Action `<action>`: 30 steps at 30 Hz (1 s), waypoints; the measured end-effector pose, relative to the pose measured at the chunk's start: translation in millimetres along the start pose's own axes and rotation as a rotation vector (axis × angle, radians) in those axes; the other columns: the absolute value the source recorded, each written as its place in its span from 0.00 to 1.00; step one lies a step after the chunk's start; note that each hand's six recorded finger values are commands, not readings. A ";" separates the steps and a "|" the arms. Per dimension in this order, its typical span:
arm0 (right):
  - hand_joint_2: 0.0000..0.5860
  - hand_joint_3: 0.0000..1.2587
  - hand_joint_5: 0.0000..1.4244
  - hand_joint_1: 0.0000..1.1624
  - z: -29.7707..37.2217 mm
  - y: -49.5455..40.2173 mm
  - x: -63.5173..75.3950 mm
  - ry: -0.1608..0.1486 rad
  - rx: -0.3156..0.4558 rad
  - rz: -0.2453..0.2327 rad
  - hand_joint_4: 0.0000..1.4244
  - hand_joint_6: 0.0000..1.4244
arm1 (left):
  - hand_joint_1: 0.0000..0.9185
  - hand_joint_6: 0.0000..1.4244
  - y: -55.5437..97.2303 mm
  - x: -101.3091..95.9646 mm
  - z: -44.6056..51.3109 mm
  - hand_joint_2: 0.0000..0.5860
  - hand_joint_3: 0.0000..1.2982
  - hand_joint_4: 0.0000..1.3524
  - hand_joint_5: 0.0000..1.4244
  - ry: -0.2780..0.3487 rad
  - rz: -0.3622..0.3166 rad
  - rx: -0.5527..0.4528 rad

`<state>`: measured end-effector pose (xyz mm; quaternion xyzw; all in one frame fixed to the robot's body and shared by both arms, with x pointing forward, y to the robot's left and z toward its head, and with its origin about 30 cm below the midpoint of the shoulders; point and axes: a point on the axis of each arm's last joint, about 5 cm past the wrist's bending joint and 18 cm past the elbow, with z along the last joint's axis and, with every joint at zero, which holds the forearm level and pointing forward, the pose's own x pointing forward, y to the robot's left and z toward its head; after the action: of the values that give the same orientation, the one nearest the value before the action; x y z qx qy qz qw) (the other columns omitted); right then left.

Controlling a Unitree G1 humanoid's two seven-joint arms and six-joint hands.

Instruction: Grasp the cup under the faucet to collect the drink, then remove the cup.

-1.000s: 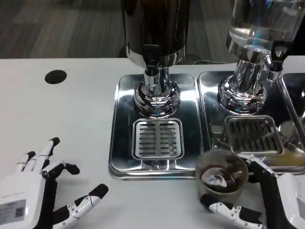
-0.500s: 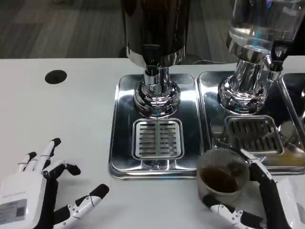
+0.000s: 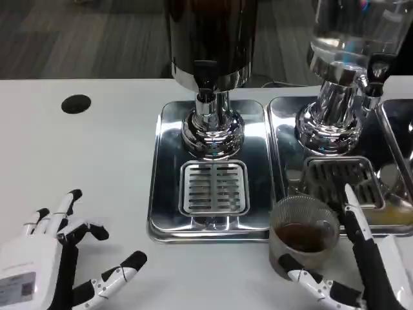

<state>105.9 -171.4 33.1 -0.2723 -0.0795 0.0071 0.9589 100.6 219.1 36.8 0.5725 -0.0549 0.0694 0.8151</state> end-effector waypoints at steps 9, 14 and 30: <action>0.36 0.00 0.02 0.43 9.8 -21.3 -7.7 -0.015 0.050 -0.064 0.00 0.06 | 0.00 0.11 -0.1 0.2 0.2 0.21 0.46 0.09 0.16 -0.002 0.001 -0.003; 0.71 0.04 0.00 0.32 23.2 -32.1 -4.7 -0.031 0.011 -0.209 0.00 0.03 | 0.00 0.11 0.5 -0.5 1.3 0.21 0.39 0.07 0.16 -0.006 0.004 -0.006; 1.00 0.11 0.00 0.00 -16.3 -44.3 36.7 0.176 -0.754 -0.116 0.00 0.00 | 0.00 0.08 0.8 0.1 13.2 0.26 0.19 0.00 0.10 -0.045 0.031 -0.021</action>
<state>143.4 -215.5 48.1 -0.6001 -0.0090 -0.1002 0.7936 100.4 206.9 42.0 0.5643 -0.0827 0.0689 0.8185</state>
